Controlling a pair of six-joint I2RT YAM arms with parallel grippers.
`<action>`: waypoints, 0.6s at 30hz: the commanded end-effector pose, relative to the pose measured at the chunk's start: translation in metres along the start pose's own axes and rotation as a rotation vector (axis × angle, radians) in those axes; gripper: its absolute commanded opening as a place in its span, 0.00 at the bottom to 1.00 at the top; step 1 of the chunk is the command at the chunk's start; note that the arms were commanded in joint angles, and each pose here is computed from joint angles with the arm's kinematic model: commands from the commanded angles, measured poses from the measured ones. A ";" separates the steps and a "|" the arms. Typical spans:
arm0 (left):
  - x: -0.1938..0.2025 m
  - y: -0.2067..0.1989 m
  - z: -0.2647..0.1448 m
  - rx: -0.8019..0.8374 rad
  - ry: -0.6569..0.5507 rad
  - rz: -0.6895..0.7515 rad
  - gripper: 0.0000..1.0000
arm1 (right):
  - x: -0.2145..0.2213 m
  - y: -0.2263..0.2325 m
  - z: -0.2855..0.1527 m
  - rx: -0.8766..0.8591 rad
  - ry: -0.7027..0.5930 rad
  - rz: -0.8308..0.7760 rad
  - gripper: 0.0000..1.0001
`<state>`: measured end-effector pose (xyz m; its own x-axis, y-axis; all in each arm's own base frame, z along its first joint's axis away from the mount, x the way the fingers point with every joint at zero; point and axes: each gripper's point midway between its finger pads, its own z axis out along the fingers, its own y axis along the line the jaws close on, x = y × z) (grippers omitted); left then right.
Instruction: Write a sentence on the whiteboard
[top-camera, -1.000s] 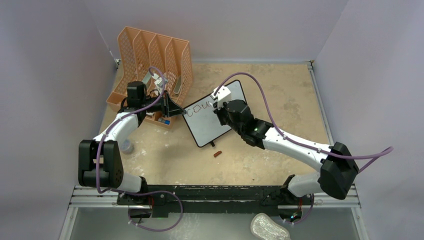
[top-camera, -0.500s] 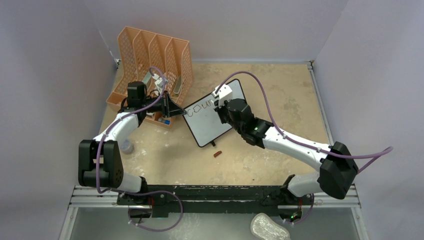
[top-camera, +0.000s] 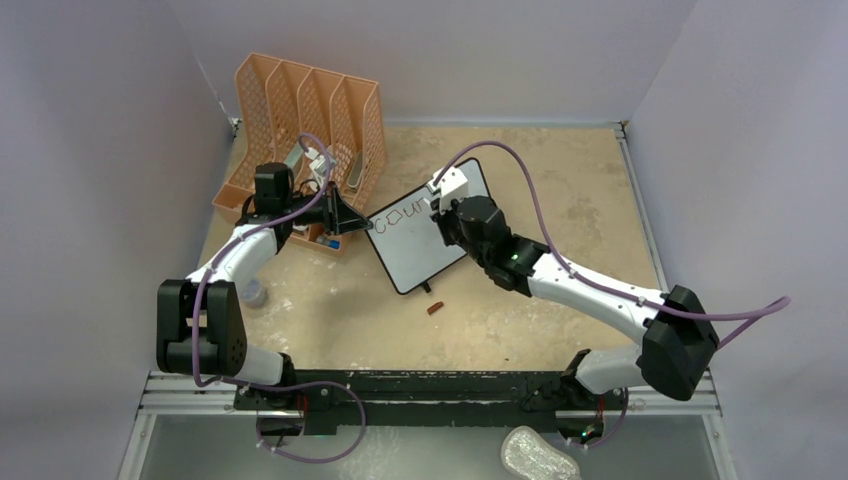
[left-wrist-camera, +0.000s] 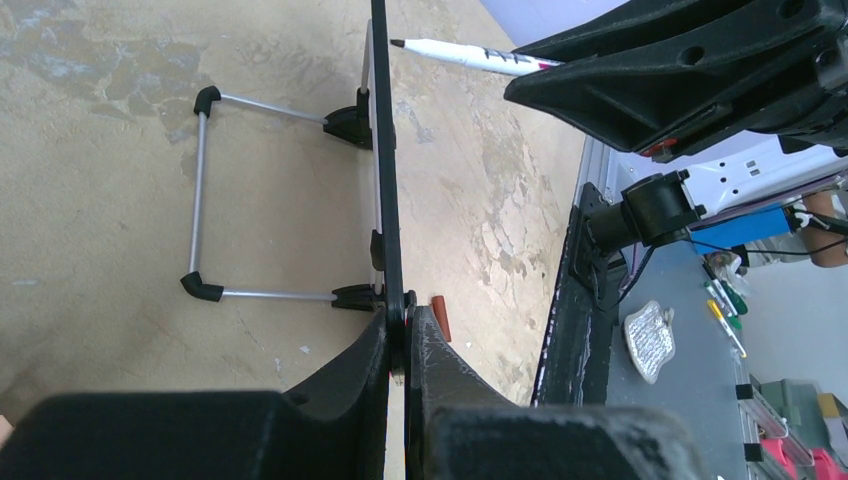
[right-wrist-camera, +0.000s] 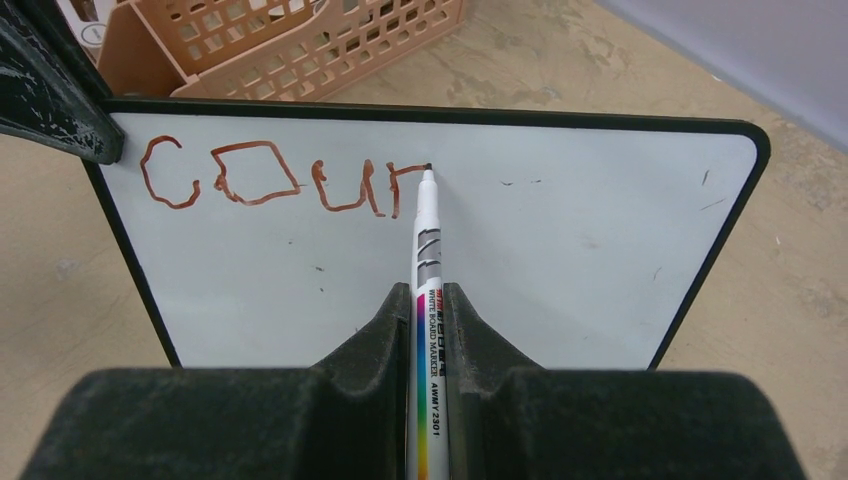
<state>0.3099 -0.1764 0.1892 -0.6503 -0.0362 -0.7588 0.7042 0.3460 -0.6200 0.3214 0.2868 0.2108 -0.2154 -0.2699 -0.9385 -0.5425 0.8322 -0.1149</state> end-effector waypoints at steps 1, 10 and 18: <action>0.006 0.003 0.005 -0.004 0.027 0.001 0.00 | -0.031 -0.011 -0.015 0.023 -0.091 0.040 0.00; 0.006 0.003 0.004 -0.004 0.027 0.001 0.00 | -0.016 -0.014 -0.014 0.029 -0.058 0.034 0.00; 0.006 0.002 0.004 -0.001 0.027 0.001 0.00 | -0.016 -0.014 -0.010 0.029 -0.056 0.035 0.00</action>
<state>0.3094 -0.1763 0.1891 -0.6524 -0.0337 -0.7572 0.7030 0.3464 -0.6211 0.3186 0.2747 0.2160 -0.2136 -0.2602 -0.9416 -0.5296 0.8408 -0.1122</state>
